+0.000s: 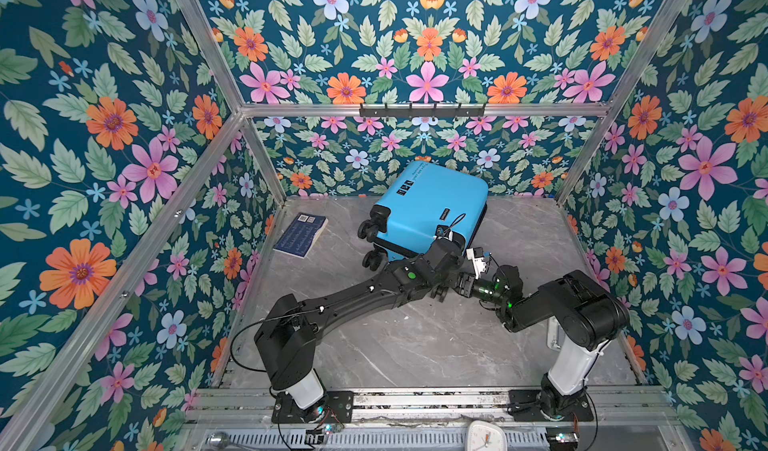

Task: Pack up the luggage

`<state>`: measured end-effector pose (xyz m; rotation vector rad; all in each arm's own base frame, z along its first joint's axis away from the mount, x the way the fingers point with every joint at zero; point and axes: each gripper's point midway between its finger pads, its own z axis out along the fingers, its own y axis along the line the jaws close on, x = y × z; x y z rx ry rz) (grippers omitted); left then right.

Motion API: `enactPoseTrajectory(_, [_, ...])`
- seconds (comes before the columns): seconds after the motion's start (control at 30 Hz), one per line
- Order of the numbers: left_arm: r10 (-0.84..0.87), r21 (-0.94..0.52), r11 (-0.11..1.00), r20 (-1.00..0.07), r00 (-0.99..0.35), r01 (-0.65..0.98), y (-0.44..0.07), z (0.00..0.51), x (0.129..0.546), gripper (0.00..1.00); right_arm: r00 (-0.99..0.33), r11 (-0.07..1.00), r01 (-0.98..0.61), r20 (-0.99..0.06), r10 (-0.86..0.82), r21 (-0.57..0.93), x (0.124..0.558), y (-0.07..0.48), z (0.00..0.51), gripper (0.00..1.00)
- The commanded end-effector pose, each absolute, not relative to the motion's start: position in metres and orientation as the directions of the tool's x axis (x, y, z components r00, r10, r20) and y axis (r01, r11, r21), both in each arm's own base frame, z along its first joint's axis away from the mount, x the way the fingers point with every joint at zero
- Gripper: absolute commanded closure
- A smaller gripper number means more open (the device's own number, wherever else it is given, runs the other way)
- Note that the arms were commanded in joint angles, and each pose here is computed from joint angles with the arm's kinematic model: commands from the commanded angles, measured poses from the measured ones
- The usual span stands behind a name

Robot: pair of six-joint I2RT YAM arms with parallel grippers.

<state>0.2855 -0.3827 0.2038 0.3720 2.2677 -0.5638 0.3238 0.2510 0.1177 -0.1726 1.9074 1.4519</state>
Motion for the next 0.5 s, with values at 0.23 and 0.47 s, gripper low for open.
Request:
enactPoseTrajectory(0.23, [0.015,-0.335,0.842,-0.768,-0.64,0.422,-0.3894,0.2278,0.2918,1.0,-0.618,0.339,-0.602,-0.69,0.376,0.723,0.3256,0.2456,0.1577,0.76])
enactPoseTrajectory(0.47, [0.016,-0.337,0.841,-0.767,-0.641,0.424,-0.3894,0.2272,0.2907,1.0,-0.618,0.359,-0.578,-0.681,0.394,0.733,0.33,0.2428,0.1529,0.82])
